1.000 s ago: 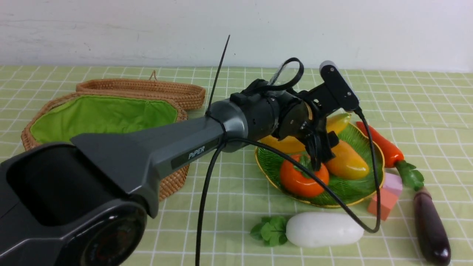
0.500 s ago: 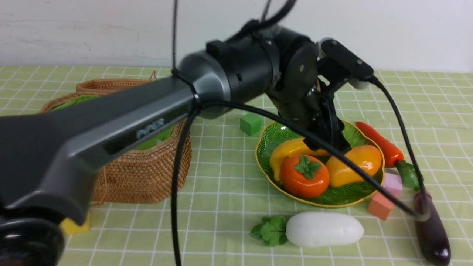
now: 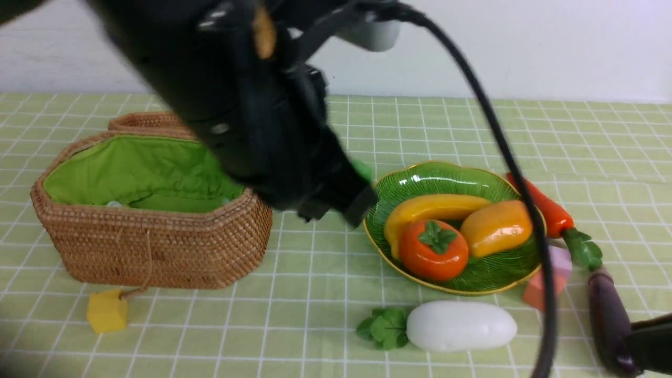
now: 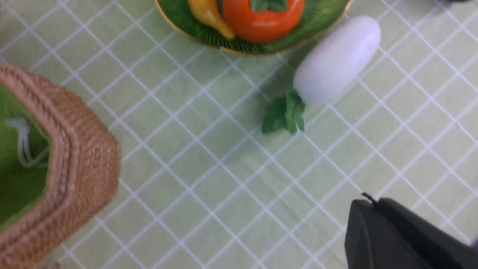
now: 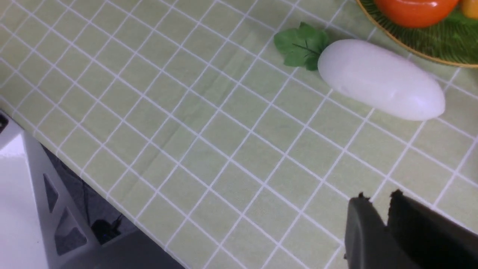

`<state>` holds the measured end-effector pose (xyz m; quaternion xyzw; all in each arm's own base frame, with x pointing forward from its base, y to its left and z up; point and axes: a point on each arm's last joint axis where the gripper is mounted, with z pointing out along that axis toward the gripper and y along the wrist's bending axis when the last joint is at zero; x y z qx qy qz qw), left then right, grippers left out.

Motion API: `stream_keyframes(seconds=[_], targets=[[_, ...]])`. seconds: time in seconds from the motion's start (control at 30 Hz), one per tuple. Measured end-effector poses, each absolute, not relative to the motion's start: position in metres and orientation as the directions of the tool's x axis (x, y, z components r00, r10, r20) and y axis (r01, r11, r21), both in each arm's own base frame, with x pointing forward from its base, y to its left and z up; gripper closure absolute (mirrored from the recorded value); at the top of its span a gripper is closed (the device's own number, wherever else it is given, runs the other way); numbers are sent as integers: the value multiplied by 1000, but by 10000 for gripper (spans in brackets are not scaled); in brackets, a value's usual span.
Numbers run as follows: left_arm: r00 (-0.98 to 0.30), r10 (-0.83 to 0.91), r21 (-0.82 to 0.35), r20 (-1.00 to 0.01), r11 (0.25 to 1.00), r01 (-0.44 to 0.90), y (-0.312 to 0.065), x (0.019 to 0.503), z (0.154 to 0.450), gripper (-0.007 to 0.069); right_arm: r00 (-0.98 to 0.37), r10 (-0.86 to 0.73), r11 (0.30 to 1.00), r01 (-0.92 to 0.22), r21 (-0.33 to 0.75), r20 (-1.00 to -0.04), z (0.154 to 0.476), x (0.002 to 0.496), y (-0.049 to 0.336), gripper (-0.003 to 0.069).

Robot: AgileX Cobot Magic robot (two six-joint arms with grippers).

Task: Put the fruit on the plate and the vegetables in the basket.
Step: Take a daikon with your right arm and place it on the basket on the left.

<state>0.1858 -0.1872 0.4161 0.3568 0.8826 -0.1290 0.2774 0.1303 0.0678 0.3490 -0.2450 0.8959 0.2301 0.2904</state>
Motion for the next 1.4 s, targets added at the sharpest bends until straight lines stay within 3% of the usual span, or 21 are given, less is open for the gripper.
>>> stream_keyframes(seconds=[0.1, 0.2, 0.37, 0.43, 0.47, 0.63, 0.8, 1.4], targets=[[-565, 521, -40, -640, 711, 702, -160, 157, 408, 638, -713, -342, 751, -599, 278, -612, 340, 151, 74, 554], [-513, 456, -52, -727, 709, 703, -122, 118, 386, 638, -635, -492, 669, -714, 209, -596, 323, 183, 94, 552], [-407, 332, -60, -851, 708, 704, -84, 80, 364, 638, -357, -776, 418, -909, 1, -520, 281, 217, 135, 498], [-387, 293, -72, -874, 711, 700, -75, 72, 362, 638, -290, -823, 355, -934, -44, -488, 268, 223, 146, 457], [-379, 257, -89, -889, 714, 694, -70, 67, 361, 638, -228, -864, 294, -952, -83, -449, 255, 230, 155, 396], [-388, 228, -113, -893, 720, 684, -66, 63, 361, 638, -95, -922, 176, -966, -188, -376, 229, 248, 177, 176], [-435, 274, -112, -858, 726, 679, -72, 69, 354, 638, -19, -954, 103, -958, -267, -300, 211, 266, 184, 44], [-466, 307, -110, -830, 729, 676, -74, 70, 349, 638, 87, -981, -30, -949, -313, -172, 174, 286, 188, 79]])
